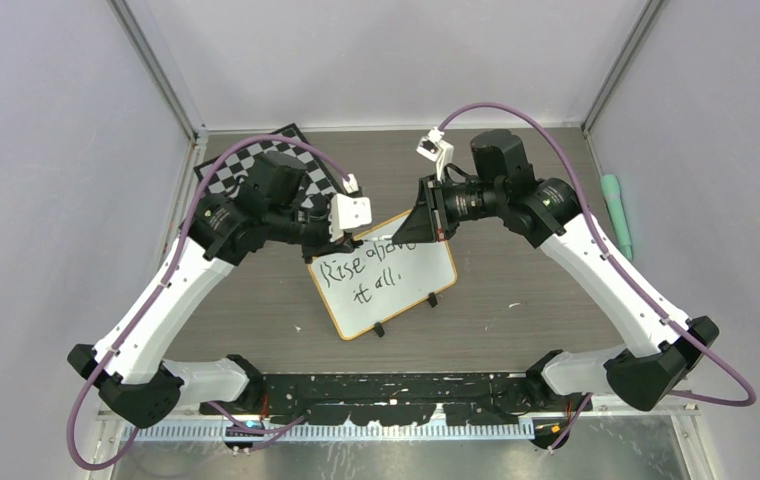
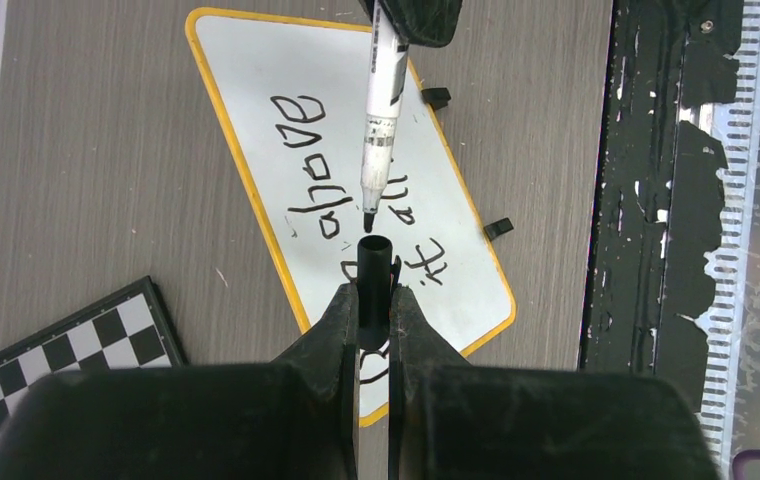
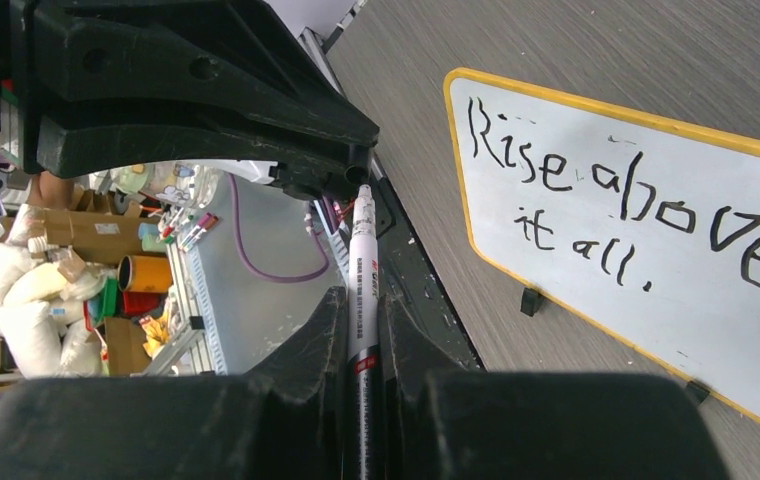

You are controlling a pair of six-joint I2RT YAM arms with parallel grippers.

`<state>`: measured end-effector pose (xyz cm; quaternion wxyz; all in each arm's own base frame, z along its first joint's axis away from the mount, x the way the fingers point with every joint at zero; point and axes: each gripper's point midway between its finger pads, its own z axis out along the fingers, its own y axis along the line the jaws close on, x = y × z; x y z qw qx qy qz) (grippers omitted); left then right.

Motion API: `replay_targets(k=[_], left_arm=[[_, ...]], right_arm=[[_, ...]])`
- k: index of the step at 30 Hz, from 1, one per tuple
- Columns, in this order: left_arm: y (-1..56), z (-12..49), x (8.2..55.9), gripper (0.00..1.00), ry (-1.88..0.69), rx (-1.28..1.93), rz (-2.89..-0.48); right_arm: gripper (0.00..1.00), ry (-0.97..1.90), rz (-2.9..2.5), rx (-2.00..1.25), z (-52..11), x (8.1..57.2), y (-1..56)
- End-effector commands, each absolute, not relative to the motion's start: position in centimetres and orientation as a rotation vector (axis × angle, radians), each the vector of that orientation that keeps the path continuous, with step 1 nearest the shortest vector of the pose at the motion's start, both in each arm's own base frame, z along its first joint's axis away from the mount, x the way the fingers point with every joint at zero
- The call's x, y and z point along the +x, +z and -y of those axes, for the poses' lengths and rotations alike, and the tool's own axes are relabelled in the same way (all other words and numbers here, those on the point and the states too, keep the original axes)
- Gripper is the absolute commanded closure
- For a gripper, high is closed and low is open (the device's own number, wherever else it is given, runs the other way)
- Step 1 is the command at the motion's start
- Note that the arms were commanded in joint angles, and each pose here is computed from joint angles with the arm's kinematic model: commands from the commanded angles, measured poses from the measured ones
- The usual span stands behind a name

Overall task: Write a sentence on the whiteboard
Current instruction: Insert the whiteboard marker without the cap into the pen cap.

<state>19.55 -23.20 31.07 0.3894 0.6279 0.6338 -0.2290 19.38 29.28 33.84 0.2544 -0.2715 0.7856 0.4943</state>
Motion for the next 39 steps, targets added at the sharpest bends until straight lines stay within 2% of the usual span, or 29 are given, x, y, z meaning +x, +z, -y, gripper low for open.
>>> replay_targets(k=[1,25,39], left_arm=[[32.5,24.0,19.1,1.0,-0.622,1.585,-1.561],[32.8,25.4,18.8,1.0,-0.678,1.589,-1.555],[33.6,27.8,19.2,1.0,-0.534,1.685,-1.462]], right_arm=[[1.0,1.352,-2.09,-0.765,-29.7,19.4,34.6],[1.0,1.279,-2.15,-0.79,-30.0,19.8,32.5],[1.0,1.367,-2.218,-0.78,-31.2,19.1,30.9]])
